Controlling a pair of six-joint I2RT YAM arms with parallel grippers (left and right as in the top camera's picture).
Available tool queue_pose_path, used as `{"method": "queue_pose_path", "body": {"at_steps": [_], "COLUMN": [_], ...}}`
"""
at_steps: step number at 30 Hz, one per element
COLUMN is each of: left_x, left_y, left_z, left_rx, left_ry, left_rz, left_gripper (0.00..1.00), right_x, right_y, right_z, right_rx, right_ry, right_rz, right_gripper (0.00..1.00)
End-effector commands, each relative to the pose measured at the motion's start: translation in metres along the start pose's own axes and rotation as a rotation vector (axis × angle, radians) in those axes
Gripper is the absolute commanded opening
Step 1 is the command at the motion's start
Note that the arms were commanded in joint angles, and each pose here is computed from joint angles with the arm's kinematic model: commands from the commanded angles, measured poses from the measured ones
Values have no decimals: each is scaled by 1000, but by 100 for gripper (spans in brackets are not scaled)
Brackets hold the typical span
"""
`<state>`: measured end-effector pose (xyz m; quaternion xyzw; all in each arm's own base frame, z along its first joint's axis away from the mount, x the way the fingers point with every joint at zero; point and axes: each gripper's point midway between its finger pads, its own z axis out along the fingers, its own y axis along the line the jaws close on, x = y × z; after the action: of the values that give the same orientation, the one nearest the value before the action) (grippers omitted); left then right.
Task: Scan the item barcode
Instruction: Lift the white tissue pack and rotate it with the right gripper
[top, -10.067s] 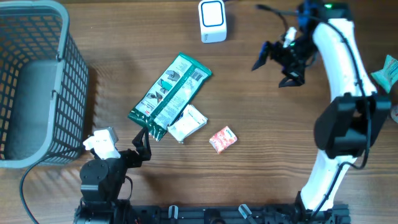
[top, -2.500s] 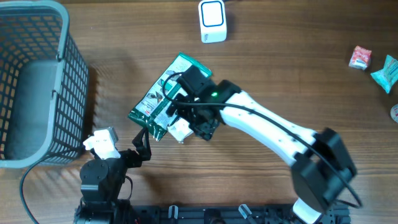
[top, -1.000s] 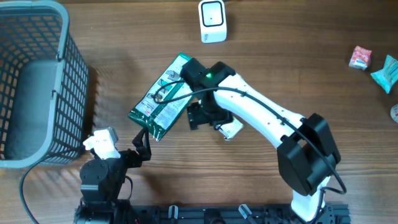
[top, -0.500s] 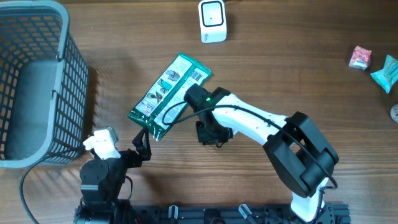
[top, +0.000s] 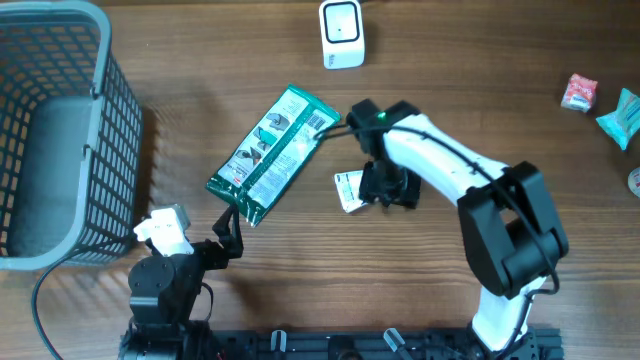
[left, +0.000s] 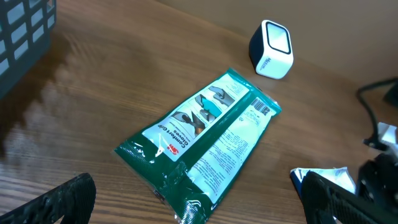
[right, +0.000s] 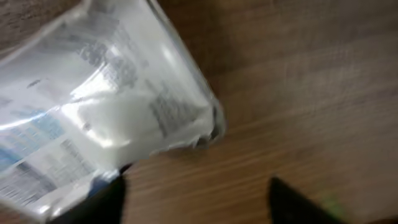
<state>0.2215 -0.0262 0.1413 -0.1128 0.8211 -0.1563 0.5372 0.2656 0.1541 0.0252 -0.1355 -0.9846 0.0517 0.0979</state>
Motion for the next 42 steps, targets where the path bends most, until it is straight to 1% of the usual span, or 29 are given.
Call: {"method": "queue_pose_path", "body": {"at_steps": [1, 2, 3, 4, 5, 7, 8, 10, 11, 12, 17, 19, 24, 29, 34, 37, 39, 40, 41, 42], "left_x": [-1, -1, -1, -1, -1, -1, -1, -1, -1, -1, -1, -1, -1, -1, -1, -1, -1, -1, -1, -1], "left_y": [3, 3, 3, 3, 3, 3, 3, 3, 3, 3, 3, 3, 3, 3, 3, 3, 3, 3, 3, 3], "left_z": [0, 0, 0, 0, 0, 0, 0, 0, 0, 0, 0, 0, 0, 0, 0, 0, 0, 0, 0, 0], "left_rx": [-16, -16, -16, -16, -16, -16, -16, -16, -16, -16, -16, -16, -16, -16, -16, -16, -16, -16, -16, -16], "left_ry": [-8, -8, -8, -8, -8, -8, -8, -8, -8, -8, -8, -8, -8, -8, -8, -8, -8, -8, -8, -8], "left_rz": [-10, -10, -10, -10, -10, -10, -10, -10, -10, -10, -10, -10, -10, -10, -10, -10, -10, -10, -10, -10], "left_gripper": [100, 100, 100, 100, 100, 100, 100, 100, 100, 100, 100, 100, 100, 100, 100, 100, 100, 100, 100, 100], "right_x": [27, 31, 29, 24, 18, 11, 1, -18, -30, -37, -57, -63, -66, -60, -46, -41, -41, -42, -43, -46], "right_y": [41, 49, 48, 46, 43, 44, 44, 42, 39, 36, 20, 12, 16, 26, 19, 14, 14, 14, 14, 14], "right_z": [-33, -40, -41, -39, -38, -36, -35, -32, -30, -30, -28, -28, -24, -3, 29, 35, 35, 35, 35, 35], "right_rx": [-302, -358, -355, -333, -302, -275, -271, -288, -300, -302, -279, -258, -269, -292, -229, -200, -197, -200, -202, -204], "right_ry": [241, 324, 352, 355, 355, 361, 329, 235, 161, 122, -40, -105, -114, -65, -18, -10, -16, -21, -24, -40], "right_rz": [210, 323, 429, 550, 722, 952, 1073, 1155, 1165, 1169, 1156, 1116, 1047, 1033, 1032, 1034, 1015, 999, 984, 952], "right_gripper": [100, 100, 100, 100, 100, 100, 100, 100, 100, 100, 100, 100, 100, 100, 100, 99, 83, 73, 69, 63]}}
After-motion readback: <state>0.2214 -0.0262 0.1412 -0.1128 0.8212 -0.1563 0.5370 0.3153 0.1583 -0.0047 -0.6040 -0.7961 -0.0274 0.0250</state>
